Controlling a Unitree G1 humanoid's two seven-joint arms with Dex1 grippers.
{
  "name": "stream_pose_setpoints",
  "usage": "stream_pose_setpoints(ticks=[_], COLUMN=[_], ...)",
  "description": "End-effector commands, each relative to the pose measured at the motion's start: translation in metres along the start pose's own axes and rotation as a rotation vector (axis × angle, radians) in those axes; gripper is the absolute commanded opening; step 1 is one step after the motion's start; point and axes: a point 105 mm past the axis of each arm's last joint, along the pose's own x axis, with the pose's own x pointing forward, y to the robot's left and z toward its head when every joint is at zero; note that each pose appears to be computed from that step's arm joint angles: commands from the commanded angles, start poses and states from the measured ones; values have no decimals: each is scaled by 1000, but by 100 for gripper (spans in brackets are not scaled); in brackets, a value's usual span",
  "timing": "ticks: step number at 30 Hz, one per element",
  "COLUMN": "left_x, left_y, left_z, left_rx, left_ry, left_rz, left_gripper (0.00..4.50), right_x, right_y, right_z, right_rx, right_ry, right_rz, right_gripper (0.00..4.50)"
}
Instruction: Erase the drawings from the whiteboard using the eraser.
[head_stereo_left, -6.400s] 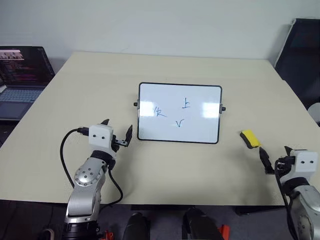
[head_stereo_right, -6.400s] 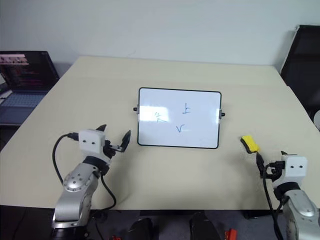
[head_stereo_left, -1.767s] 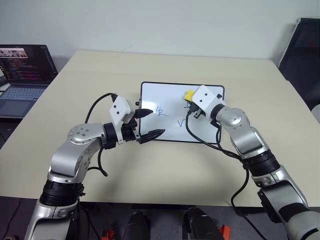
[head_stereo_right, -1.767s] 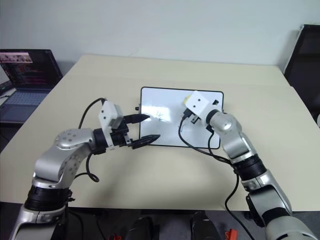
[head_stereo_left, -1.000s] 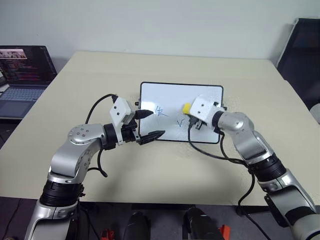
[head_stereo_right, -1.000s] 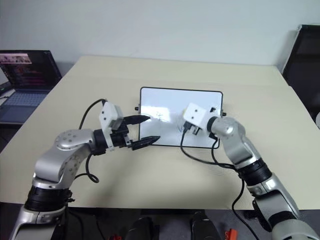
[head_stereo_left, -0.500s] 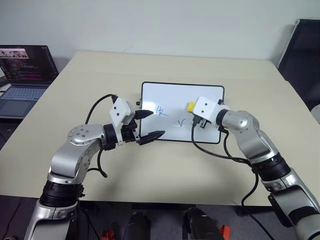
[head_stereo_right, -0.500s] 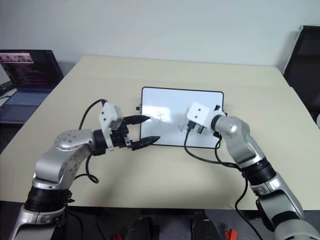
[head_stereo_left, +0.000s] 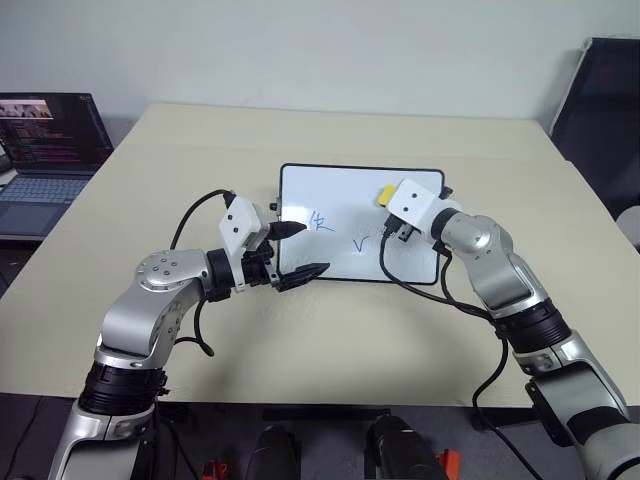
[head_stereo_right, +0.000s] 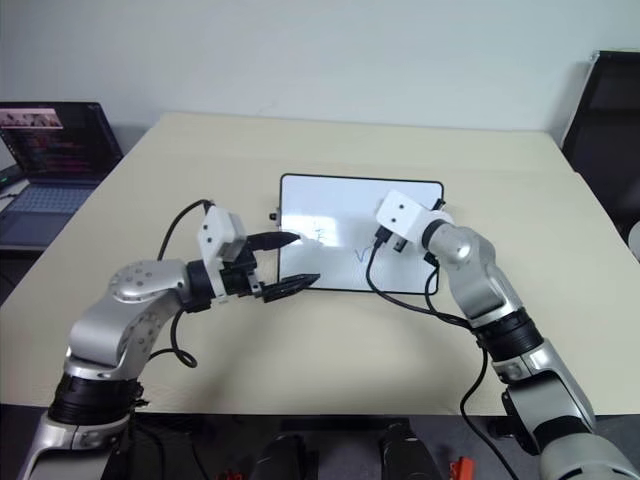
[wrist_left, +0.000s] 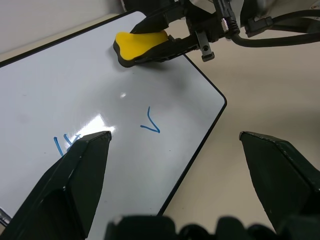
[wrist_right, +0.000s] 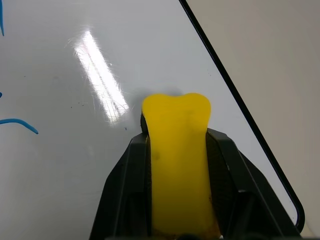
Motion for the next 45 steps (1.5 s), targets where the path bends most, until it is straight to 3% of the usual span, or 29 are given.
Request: stream_pose_setpoints(ticks=[1, 4, 9, 15, 19, 27, 35, 45], left_x=[-2, -4, -9, -31, -56, -71, -71, -57], left_y=[1, 3, 4, 12, 20, 17, 12, 9], left_z=[8, 6, 3, -4, -15, -23, -32, -20], left_rx=[35, 33, 28, -13, -59, -79, -94, -73], left_ry=[-23, -17, -3, 12, 30, 4, 3, -39], left_rz=[10, 15, 22, 54, 96, 186, 227, 196], left_gripper=[450, 450, 450, 450, 450, 450, 450, 450], right_x=[-6, -11, -9, -26, -57, -111, -123, -120], right_y=[25, 35, 16, -8, 0, 29, 74, 56], right_z=[-19, -19, -17, 12, 31, 24, 12, 19], right_rx=[16, 16, 12, 219, 393, 570, 658, 645], right_ry=[69, 73, 66, -105, -269, -336, -317, -364], right_rz=[151, 216, 104, 13, 57, 9, 7, -45], right_gripper=[114, 114, 114, 114, 114, 114, 114, 114])
